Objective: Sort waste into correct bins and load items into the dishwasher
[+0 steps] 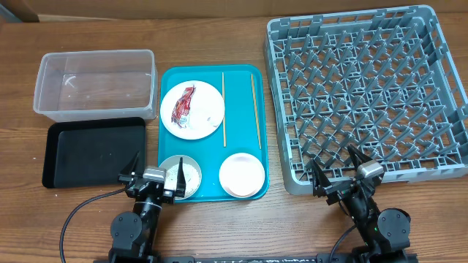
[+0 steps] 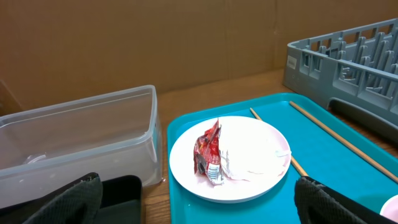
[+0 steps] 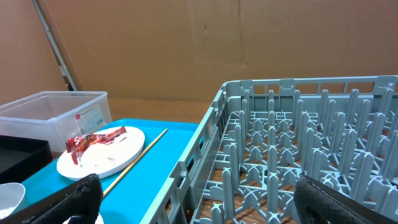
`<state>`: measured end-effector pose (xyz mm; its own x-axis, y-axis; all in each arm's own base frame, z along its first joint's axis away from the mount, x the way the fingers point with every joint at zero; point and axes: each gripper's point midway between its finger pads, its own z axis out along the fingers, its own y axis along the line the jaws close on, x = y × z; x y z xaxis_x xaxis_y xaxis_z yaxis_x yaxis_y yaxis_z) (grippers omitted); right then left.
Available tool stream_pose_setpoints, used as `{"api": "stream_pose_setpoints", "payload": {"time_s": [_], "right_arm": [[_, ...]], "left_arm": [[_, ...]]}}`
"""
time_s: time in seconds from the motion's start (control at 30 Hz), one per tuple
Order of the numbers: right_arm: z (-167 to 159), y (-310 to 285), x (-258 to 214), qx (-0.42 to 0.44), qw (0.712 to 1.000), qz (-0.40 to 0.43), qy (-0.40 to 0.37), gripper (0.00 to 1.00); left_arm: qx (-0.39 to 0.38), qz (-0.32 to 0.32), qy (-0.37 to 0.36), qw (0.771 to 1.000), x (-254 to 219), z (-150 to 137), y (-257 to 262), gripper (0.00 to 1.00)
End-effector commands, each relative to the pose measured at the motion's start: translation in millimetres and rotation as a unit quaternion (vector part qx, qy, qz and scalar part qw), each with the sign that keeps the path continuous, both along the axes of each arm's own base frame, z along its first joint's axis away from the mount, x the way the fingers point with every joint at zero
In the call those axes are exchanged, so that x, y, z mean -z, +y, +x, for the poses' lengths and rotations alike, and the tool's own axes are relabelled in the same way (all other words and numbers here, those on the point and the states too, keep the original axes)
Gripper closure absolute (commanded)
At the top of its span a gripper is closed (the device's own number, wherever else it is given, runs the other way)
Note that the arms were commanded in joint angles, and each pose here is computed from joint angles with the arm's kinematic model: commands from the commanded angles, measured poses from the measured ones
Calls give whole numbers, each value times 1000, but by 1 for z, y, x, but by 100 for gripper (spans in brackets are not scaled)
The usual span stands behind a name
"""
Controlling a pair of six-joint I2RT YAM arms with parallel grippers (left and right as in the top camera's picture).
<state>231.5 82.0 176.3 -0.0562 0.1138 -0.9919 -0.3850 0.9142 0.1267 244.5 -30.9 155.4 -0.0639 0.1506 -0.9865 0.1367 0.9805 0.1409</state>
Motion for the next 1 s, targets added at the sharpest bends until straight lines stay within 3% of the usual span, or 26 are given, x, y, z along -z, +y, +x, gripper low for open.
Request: {"api": "stream_pose_setpoints", "payload": {"time_s": [0.0,0.97], "right_arm": [[0,1,2,-1,1000,0,-2,0],[0,1,2,-1,1000,0,-2,0]], "left_arm": [[-4,9,-4,1000,0,0,2,0],[-4,9,-4,1000,0,0,2,0]]}}
